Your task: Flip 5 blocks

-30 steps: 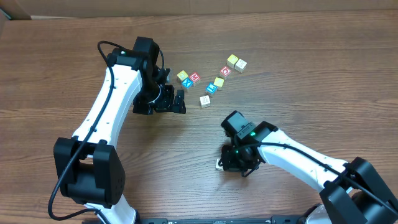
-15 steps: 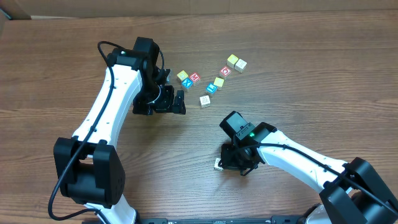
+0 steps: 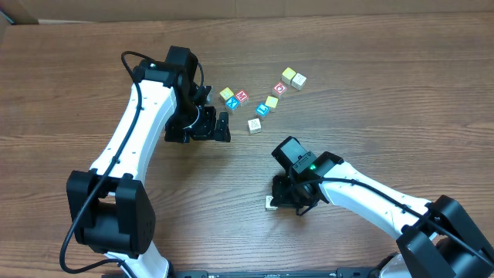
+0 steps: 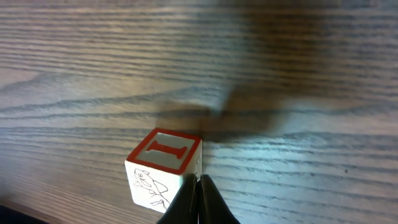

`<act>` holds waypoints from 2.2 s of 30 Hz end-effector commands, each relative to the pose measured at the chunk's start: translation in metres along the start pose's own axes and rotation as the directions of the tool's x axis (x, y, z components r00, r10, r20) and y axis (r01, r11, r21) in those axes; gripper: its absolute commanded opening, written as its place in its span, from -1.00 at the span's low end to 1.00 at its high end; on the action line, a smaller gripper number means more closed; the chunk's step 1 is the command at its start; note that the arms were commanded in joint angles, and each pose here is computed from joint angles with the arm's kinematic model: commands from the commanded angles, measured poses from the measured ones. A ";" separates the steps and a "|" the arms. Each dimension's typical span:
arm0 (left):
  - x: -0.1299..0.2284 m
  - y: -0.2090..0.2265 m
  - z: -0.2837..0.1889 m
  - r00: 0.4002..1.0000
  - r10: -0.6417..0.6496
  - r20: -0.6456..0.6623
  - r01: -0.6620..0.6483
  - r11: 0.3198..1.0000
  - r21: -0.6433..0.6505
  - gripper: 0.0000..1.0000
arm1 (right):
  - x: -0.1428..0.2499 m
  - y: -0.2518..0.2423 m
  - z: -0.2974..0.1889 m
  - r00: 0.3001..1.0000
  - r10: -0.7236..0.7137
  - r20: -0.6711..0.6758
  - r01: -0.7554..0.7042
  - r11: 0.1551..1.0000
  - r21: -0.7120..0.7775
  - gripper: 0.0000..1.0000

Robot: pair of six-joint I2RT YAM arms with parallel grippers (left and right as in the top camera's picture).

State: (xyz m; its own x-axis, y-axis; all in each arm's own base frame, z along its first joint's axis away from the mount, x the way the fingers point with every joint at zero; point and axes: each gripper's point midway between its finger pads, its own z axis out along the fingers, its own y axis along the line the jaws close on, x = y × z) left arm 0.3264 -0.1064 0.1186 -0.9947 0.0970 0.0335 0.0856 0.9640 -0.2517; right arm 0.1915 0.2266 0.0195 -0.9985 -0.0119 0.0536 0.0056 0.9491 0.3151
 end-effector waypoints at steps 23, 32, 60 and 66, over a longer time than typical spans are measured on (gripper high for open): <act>-0.021 -0.058 0.019 0.997 0.066 0.048 -0.072 0.989 0.133 0.54 | -0.093 -0.074 -0.144 0.941 0.218 0.260 -0.264 0.952 0.157 0.29; -0.053 -0.080 0.095 0.983 -0.181 0.008 0.179 0.976 0.123 0.32 | -0.088 -0.082 -0.164 0.944 0.211 0.252 -0.258 0.951 0.168 0.40; -0.091 -0.072 0.112 0.959 -0.250 0.132 0.236 0.965 0.111 0.02 | -0.078 -0.076 -0.160 0.957 0.210 0.200 -0.240 0.960 0.144 0.41; -0.094 -0.071 0.111 0.958 -0.249 0.146 0.234 0.966 0.107 -0.07 | -0.076 -0.077 -0.160 0.958 0.213 0.192 -0.242 0.959 0.148 0.41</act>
State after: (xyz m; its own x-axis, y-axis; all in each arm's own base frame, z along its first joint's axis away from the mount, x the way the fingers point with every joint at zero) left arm 0.4006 -0.2132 0.0238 -0.9850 -0.1705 -0.0250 -0.1510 0.9241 -0.3510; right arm 0.2716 0.1023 0.1314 -0.9669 0.2534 -0.0313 0.2477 0.9608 0.1242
